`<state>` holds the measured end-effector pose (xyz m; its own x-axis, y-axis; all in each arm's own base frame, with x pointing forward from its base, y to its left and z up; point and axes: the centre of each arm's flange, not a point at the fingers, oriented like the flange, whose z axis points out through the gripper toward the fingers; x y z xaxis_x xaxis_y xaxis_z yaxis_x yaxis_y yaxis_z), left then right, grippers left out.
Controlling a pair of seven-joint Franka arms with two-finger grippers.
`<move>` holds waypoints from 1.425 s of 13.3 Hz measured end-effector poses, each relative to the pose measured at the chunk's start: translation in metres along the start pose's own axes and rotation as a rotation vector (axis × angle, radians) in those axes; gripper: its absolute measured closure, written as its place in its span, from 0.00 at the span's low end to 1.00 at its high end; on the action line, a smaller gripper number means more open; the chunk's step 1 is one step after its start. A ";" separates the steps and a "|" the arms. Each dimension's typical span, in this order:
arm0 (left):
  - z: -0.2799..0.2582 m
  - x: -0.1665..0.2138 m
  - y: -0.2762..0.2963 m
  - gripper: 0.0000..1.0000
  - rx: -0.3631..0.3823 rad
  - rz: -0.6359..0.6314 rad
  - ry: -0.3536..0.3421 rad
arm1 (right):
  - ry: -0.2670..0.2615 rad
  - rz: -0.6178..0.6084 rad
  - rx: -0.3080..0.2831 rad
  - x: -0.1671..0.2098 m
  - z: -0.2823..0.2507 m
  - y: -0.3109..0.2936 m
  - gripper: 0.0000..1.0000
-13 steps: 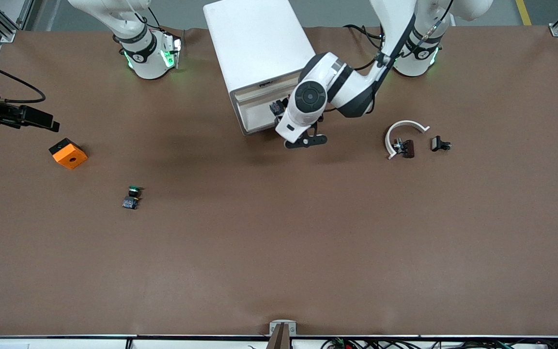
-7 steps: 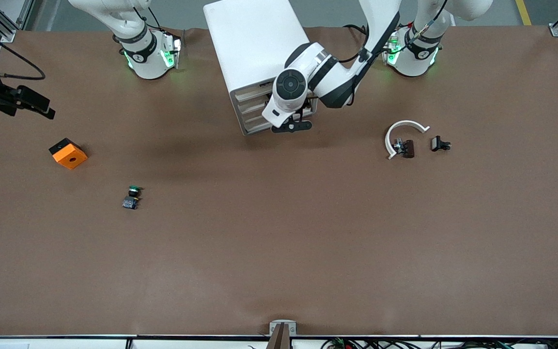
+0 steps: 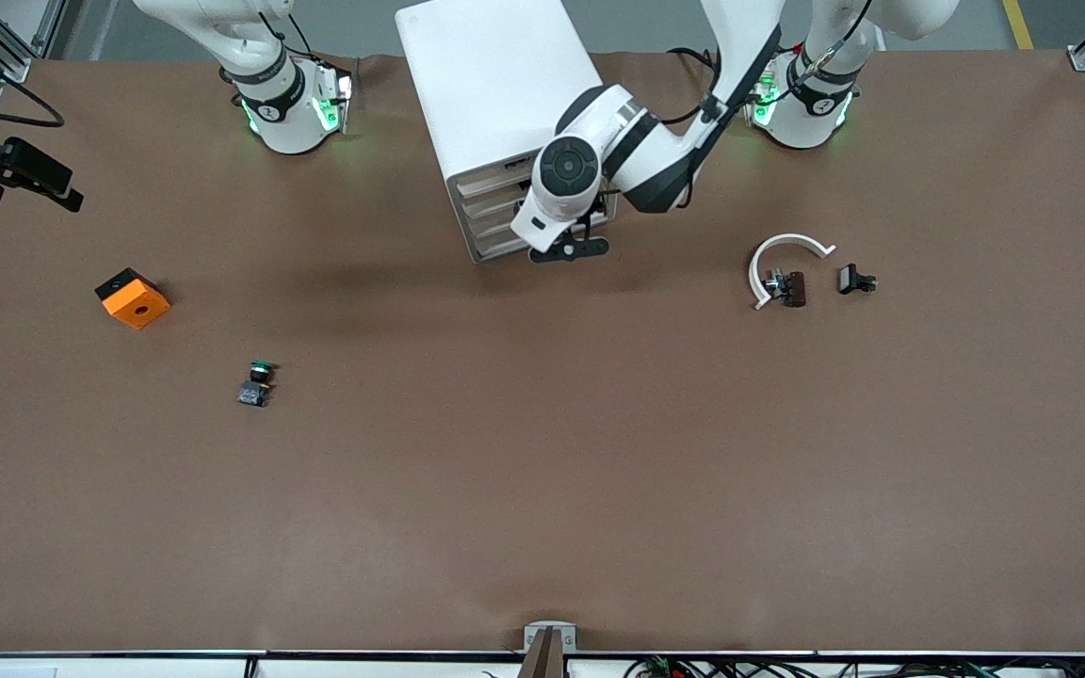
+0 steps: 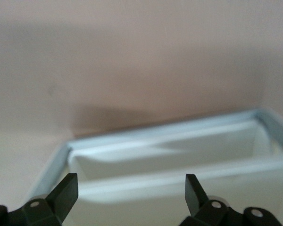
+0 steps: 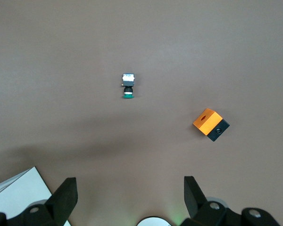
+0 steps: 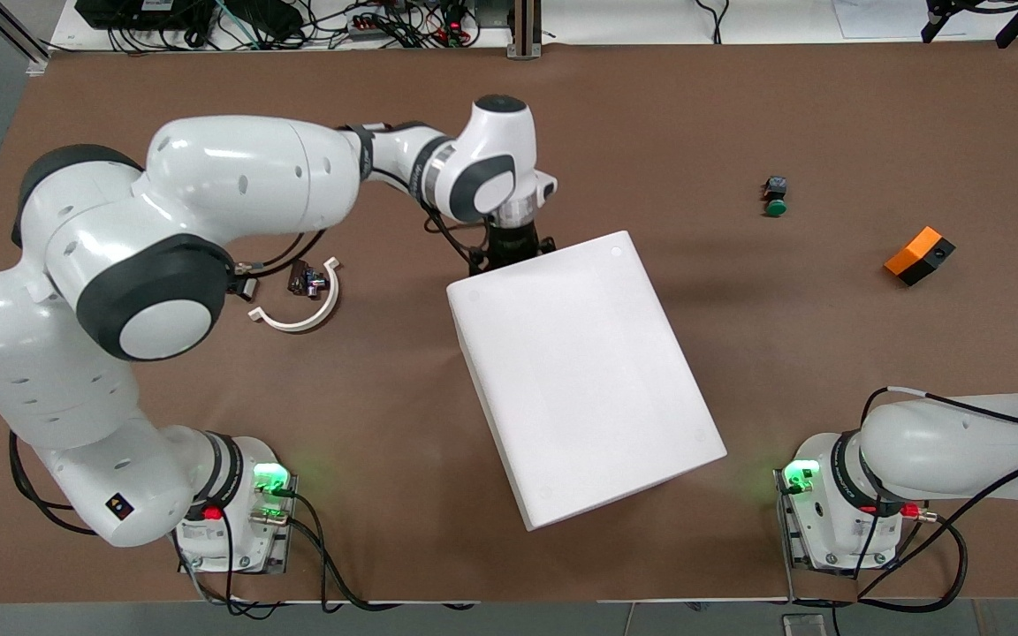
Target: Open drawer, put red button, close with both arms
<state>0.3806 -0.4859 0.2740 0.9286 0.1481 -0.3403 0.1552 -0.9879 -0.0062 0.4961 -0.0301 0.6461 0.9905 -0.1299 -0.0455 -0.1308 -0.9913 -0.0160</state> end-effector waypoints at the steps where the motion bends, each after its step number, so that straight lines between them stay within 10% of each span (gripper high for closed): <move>1: -0.018 0.030 -0.014 0.00 -0.009 -0.027 0.040 | 0.005 0.002 0.000 0.000 -0.003 0.001 0.00; 10: -0.213 0.228 -0.220 0.00 -0.031 -0.339 0.279 | 0.019 0.002 0.001 0.001 -0.009 0.001 0.00; 19: -0.392 0.169 -0.360 0.00 -0.022 -0.230 0.478 | 0.020 -0.003 0.000 0.001 -0.009 -0.002 0.00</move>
<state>0.6140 -0.0863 0.5870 0.9190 0.3708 0.1341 0.3753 -0.9269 -0.0090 0.4981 -0.0289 0.6552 0.9915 -0.1275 -0.0255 -0.1279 -0.9917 -0.0163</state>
